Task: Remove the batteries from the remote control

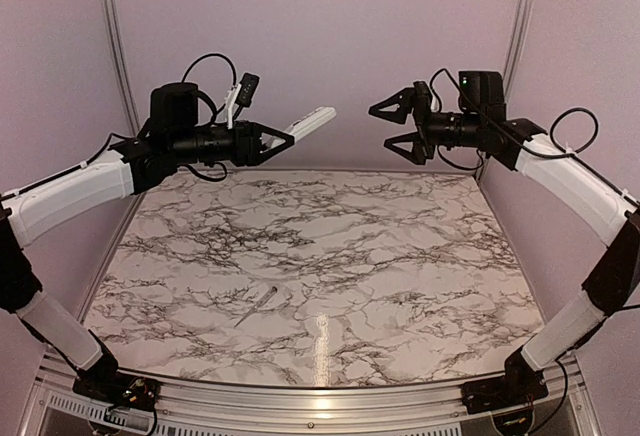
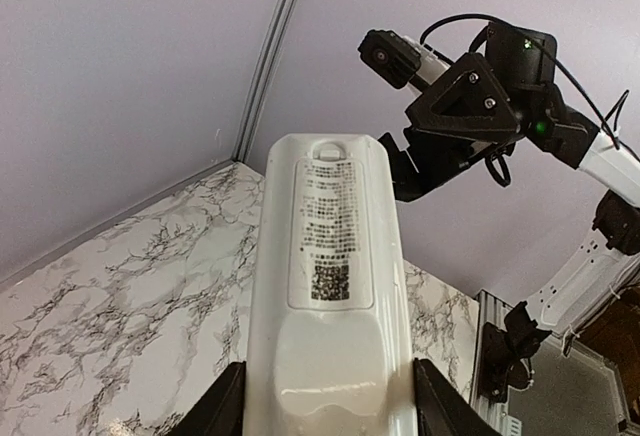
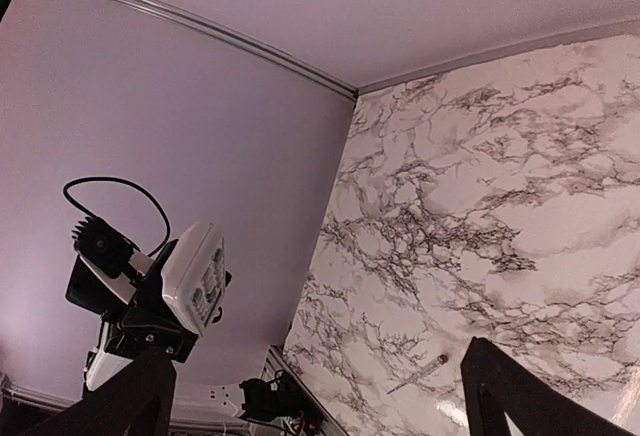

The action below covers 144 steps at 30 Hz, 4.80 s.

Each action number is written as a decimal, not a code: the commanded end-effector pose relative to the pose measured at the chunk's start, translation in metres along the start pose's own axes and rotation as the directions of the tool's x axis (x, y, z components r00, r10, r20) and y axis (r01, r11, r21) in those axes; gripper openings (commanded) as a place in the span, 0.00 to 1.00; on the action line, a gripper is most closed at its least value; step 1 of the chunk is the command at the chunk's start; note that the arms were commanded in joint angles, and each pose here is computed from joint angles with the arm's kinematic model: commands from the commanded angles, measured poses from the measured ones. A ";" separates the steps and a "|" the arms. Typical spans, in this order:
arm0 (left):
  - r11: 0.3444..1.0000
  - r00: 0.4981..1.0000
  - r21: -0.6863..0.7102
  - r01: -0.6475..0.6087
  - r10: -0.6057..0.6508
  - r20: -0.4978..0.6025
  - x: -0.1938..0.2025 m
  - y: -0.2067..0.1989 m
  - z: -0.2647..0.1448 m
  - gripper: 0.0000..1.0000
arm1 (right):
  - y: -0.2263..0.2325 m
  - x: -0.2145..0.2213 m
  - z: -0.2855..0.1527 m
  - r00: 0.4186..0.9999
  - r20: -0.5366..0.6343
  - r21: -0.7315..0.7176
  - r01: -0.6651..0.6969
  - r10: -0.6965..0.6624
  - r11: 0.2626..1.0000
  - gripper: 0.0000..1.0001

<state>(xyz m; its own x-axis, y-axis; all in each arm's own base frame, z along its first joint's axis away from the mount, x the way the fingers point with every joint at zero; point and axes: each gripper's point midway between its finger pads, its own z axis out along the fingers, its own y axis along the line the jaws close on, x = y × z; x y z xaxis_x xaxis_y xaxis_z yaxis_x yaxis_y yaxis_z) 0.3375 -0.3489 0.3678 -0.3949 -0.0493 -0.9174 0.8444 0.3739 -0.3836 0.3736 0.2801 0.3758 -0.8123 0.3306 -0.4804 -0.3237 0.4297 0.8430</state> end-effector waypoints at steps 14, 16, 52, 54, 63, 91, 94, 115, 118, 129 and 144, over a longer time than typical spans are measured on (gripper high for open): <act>0.801 0.803 0.082 -0.593 0.596 -0.015 0.042 -0.047 -0.012 0.00 | 0.014 0.044 -0.010 0.915 -0.393 -0.048 -0.122 0.094 0.991 0.98; 0.799 0.803 0.118 -0.590 0.596 -0.023 0.048 -0.050 -0.011 0.00 | 0.012 0.050 -0.011 0.905 -0.415 -0.038 -0.125 0.099 0.991 0.98; 0.796 0.814 0.205 -0.570 0.581 0.004 0.073 -0.064 0.006 0.00 | 0.056 0.128 0.020 0.837 -0.547 -0.143 -0.080 -0.012 0.986 0.54; 0.797 0.814 0.203 -0.569 0.580 0.003 0.073 -0.065 0.007 0.00 | 0.055 0.129 0.019 0.837 -0.547 -0.141 -0.079 -0.012 0.987 0.53; 0.805 0.817 0.176 -0.567 0.577 -0.007 0.077 -0.062 0.011 0.00 | 0.052 0.134 0.016 0.832 -0.555 -0.132 -0.085 -0.003 0.988 0.28; 0.932 0.972 -0.310 -0.185 0.220 0.080 0.013 -0.024 -0.054 0.99 | 0.035 0.070 0.031 0.971 -0.208 -0.129 0.095 -0.120 0.987 0.00; 0.933 0.986 -0.358 -0.020 0.077 0.145 0.006 -0.018 -0.068 0.99 | 0.040 0.059 0.027 0.972 -0.175 -0.167 0.131 -0.160 0.977 0.00; 0.912 0.911 -0.029 0.409 -0.410 -0.042 0.041 -0.065 -0.078 0.99 | 0.066 0.095 -0.010 0.939 -0.192 -0.398 0.190 -0.284 0.897 0.00; 0.910 0.909 0.037 0.414 -0.411 -0.063 0.036 -0.078 -0.080 0.99 | 0.081 0.105 -0.013 0.934 -0.213 -0.444 0.169 -0.287 0.880 0.00; 0.874 0.885 0.180 0.450 -0.410 -0.223 0.044 -0.098 -0.061 0.92 | 0.109 0.128 -0.018 0.906 -0.265 -0.526 0.151 -0.329 0.837 0.00; 0.804 0.856 0.299 0.513 -0.454 -0.247 0.034 -0.100 -0.031 0.68 | 0.104 0.132 -0.005 0.882 -0.283 -0.569 0.163 -0.378 0.806 0.00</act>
<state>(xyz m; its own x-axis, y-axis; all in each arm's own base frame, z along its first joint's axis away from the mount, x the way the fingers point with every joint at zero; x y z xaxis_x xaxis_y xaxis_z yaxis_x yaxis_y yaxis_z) 0.2305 -0.3541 0.3582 -0.8304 0.0183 -0.5569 0.5567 0.0699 -0.8278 0.2347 0.3627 0.3746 -0.7897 -0.1324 -0.5990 -0.6031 -0.0115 0.7976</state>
